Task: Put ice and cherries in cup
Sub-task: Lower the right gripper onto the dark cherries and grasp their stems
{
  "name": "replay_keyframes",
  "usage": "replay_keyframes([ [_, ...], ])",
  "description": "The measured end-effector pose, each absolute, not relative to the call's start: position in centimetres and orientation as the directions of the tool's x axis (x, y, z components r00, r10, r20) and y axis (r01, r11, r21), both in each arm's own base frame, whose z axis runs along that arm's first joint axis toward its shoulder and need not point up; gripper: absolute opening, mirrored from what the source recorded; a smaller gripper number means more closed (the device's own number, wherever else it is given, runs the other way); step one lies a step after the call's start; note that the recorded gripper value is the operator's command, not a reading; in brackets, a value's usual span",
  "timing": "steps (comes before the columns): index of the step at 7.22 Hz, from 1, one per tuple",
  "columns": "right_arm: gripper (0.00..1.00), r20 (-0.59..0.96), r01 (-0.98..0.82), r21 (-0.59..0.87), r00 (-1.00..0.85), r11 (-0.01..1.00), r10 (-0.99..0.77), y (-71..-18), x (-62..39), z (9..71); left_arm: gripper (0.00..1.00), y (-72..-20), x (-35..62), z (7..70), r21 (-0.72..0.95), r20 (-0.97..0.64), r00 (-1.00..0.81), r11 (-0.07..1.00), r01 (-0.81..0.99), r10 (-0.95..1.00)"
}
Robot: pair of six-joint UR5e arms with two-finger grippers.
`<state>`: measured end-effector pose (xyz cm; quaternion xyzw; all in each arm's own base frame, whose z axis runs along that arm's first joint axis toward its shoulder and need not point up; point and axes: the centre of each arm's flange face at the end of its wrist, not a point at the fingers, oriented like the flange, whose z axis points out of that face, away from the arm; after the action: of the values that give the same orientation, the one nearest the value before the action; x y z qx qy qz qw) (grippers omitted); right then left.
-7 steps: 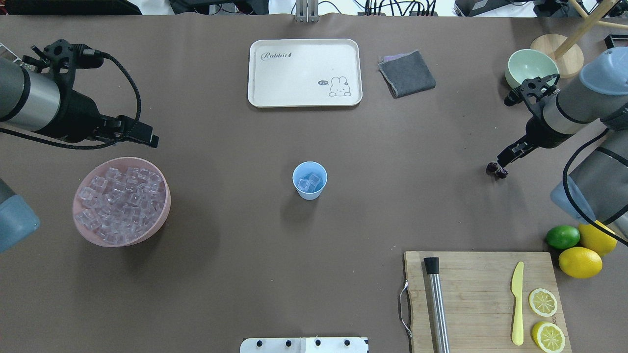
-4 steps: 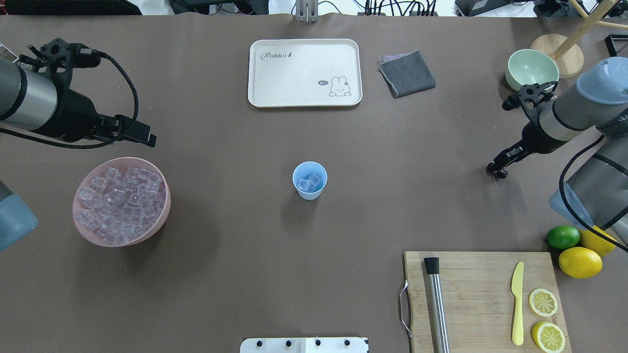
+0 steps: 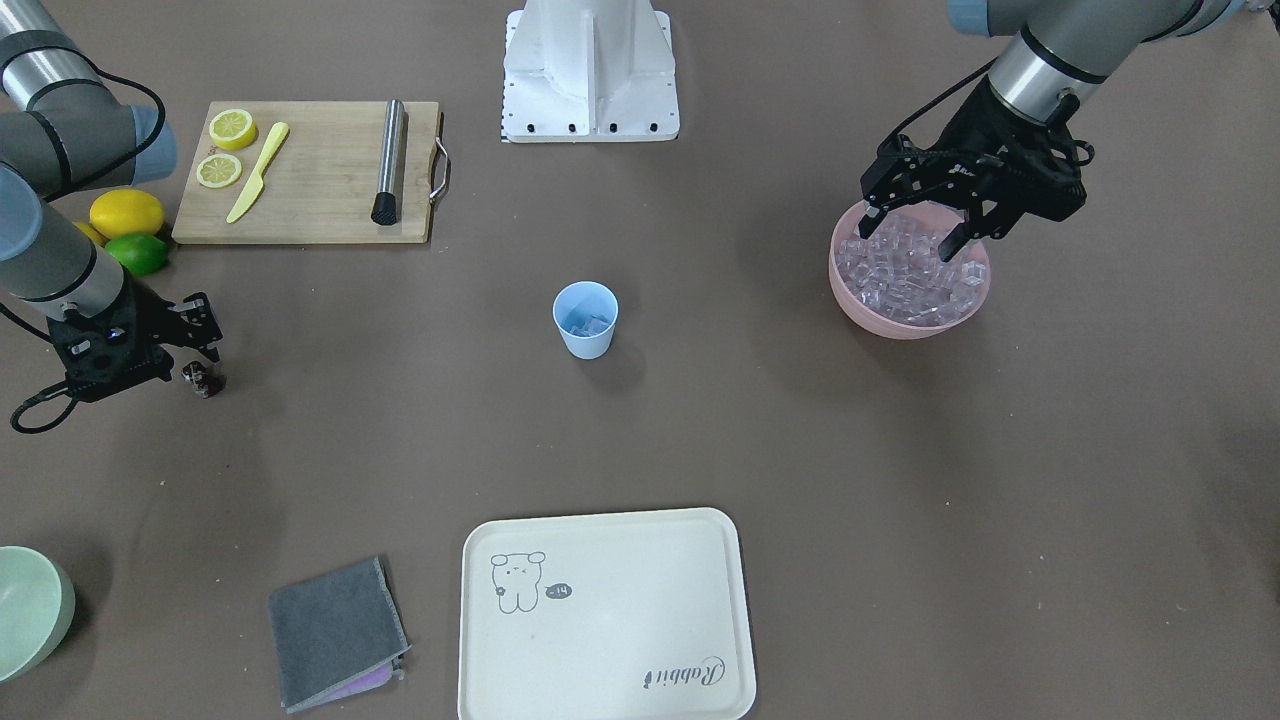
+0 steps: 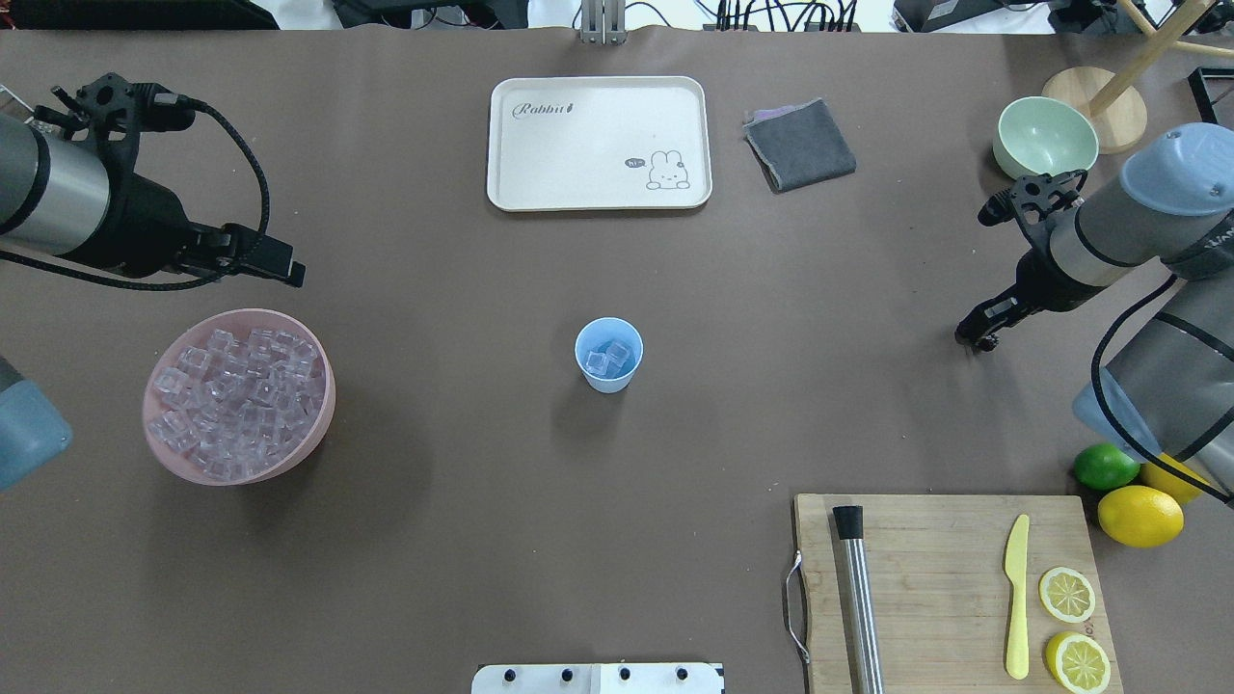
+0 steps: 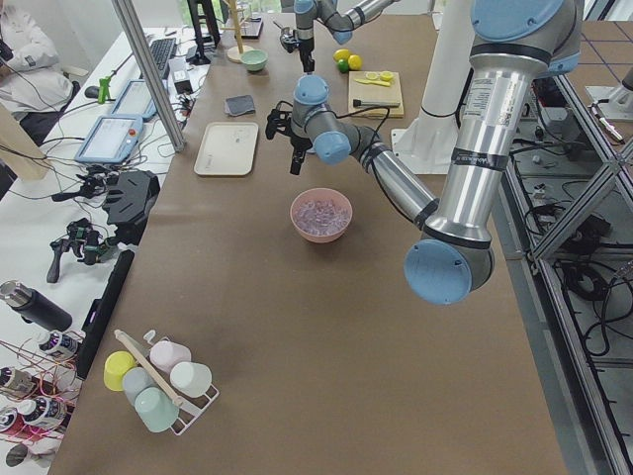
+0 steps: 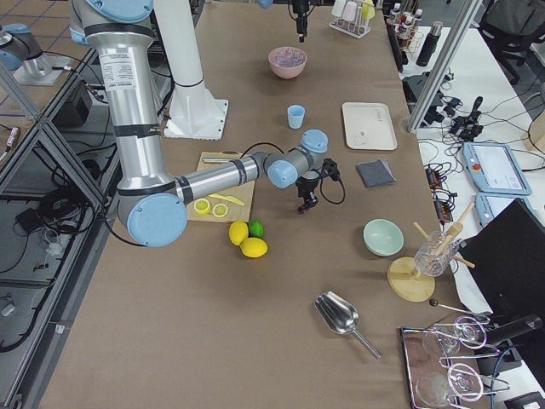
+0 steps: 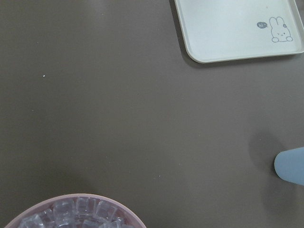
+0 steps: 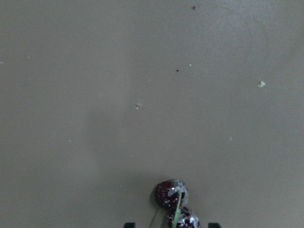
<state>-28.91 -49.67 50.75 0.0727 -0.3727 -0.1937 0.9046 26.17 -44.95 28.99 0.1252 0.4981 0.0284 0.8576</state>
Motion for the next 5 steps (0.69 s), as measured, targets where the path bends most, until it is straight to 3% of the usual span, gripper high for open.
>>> replay_keyframes([
  [1, 0.11, 0.645, 0.301, 0.274, 0.647, 0.913, -0.407, -49.48, -29.18, 50.86, 0.97, -44.96, 26.17, 29.02, 0.243, -0.847, 0.503, 0.967, 0.076, 0.173],
  [2, 0.00, 0.643, 0.304, 0.270, 0.649, 0.914, -0.406, -49.38, -29.27, 51.08, 0.97, -44.98, 26.16, 29.03, 0.243, -0.847, 0.503, 0.967, 0.076, 0.173],
  [5, 0.00, 0.641, 0.305, 0.269, 0.651, 0.914, -0.406, -49.35, -29.31, 51.25, 0.97, -45.10, 26.01, 29.00, 0.244, -0.847, 0.503, 0.967, 0.079, 0.172],
])
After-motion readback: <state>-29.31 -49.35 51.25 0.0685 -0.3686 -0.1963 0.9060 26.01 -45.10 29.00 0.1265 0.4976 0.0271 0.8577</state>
